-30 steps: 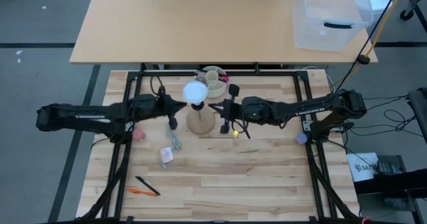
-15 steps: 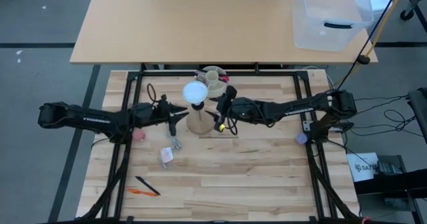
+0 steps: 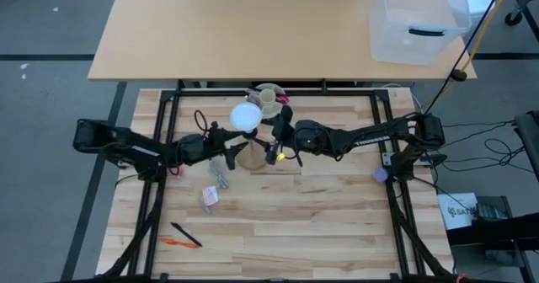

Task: Screw lightbulb
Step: Remove the lightbulb from the wooden lamp

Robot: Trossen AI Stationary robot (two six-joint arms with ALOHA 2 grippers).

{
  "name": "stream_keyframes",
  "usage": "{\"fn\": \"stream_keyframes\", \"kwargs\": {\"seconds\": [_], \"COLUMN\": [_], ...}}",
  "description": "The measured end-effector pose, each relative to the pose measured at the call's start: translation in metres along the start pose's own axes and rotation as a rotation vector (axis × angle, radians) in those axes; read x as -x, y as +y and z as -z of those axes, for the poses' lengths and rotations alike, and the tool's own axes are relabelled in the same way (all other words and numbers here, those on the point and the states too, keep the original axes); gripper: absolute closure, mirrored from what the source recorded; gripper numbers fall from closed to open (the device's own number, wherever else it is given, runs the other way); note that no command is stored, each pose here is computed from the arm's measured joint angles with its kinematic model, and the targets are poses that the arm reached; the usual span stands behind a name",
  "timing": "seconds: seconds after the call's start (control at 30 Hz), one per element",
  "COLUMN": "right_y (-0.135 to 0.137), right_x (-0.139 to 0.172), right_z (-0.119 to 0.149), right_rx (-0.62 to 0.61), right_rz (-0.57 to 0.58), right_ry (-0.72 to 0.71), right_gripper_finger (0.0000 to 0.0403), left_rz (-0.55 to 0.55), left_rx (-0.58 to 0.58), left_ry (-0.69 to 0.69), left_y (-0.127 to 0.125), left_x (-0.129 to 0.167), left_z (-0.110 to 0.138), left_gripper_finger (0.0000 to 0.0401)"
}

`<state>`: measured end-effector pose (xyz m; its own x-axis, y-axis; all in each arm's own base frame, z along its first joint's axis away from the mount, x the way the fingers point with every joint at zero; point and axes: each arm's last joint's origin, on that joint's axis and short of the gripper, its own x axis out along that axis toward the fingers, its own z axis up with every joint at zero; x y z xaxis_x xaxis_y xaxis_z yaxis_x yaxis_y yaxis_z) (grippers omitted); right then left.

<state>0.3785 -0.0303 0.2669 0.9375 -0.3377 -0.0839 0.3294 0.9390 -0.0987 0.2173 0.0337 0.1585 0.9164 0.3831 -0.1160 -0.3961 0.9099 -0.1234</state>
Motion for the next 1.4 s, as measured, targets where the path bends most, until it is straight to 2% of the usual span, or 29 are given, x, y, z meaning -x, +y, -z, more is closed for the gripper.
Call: {"fn": "stream_keyframes", "kwargs": {"seconds": [0.23,0.43,0.6,0.83,1.13,1.27,1.4], "right_y": [-0.009,-0.009,-0.009,-0.009,-0.009,-0.009,-0.009], "right_x": [-0.003,-0.003,-0.003,-0.003,-0.003,-0.003,-0.003], "right_z": [-0.001,-0.002,-0.004,-0.005,-0.005,-0.004,-0.006], "right_rx": [-0.010,-0.018,-0.027,-0.029,-0.048,-0.061,-0.079], "right_rz": [0.025,-0.002,-0.022,-0.022,-0.022,-0.023,-0.023], "right_ry": [-0.025,-0.034,-0.059,-0.061,-0.061,-0.062,-0.076], "right_gripper_finger": [0.0126,0.0126,0.0126,0.0126,0.0126,0.0126,0.0126], "left_rz": [0.005,0.014,-0.031,-0.059,-0.059,-0.063,-0.064], "left_rx": [0.021,0.015,0.011,0.021,0.021,-0.011,-0.012], "left_ry": [0.001,0.023,0.036,0.075,0.073,0.064,0.063], "left_y": [-0.002,-0.006,-0.008,-0.008,-0.007,-0.006,-0.006], "left_x": [-0.019,-0.036,-0.050,-0.058,-0.059,-0.059,-0.059], "left_z": [0.009,0.014,0.019,0.033,0.033,0.032,0.032], "left_gripper_finger": [0.0181,0.0181,0.0185,0.0249,0.0348,0.0371,0.0374]}}
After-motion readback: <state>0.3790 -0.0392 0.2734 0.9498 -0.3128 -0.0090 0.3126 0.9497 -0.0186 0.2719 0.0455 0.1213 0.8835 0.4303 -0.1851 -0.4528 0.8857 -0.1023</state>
